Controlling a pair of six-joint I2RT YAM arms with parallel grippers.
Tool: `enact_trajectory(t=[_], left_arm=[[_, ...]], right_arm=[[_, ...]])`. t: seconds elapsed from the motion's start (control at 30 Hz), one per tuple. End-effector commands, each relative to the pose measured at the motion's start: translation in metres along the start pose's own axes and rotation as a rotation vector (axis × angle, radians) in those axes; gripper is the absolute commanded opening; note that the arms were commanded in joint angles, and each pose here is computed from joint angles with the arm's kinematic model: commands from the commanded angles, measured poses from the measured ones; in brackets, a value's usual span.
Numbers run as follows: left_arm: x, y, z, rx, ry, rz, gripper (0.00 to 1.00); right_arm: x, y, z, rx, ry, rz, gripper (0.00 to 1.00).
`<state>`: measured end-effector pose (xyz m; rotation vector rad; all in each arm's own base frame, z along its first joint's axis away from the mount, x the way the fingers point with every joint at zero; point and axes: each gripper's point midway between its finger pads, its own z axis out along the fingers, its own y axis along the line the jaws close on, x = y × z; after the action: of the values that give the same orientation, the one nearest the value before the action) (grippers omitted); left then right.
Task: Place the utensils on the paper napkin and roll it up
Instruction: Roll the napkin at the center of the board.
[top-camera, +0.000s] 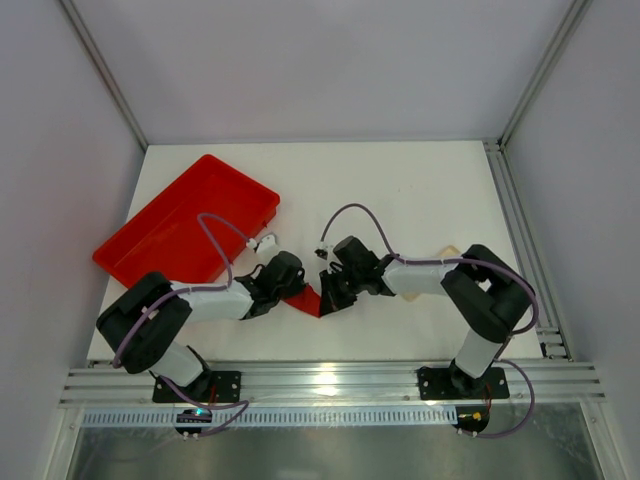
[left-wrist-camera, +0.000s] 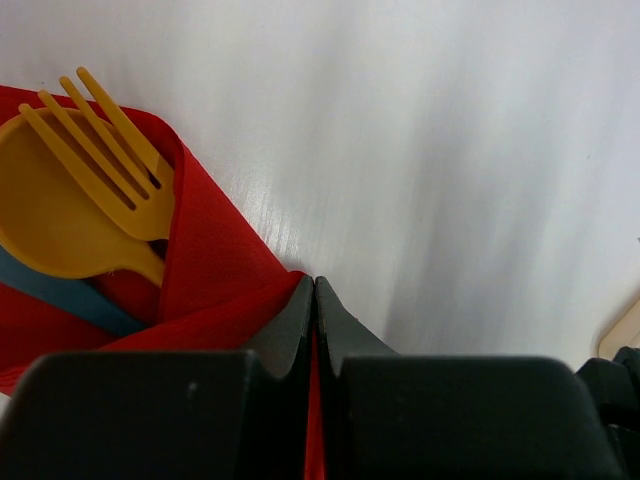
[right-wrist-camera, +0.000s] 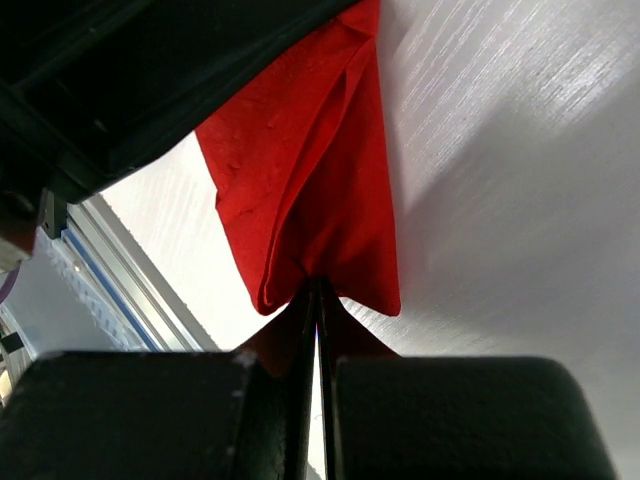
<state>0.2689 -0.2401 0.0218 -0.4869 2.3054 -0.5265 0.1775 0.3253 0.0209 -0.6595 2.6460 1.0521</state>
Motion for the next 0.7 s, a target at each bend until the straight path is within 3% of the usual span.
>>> enact_trajectory(t=[0.0, 0.67], left_arm=[[-0.004, -0.008, 0.001, 0.015, -0.016, -0.003, 0.00], [-0.034, -0.044, -0.023, 0.107, -0.108, -0.030, 0.00]], right_arm=[[-0.003, 0.000, 0.005, -0.013, -0.016, -0.003, 0.04], [0.017, -0.031, 0.012, 0.097, 0.020, 0.023, 0.04]])
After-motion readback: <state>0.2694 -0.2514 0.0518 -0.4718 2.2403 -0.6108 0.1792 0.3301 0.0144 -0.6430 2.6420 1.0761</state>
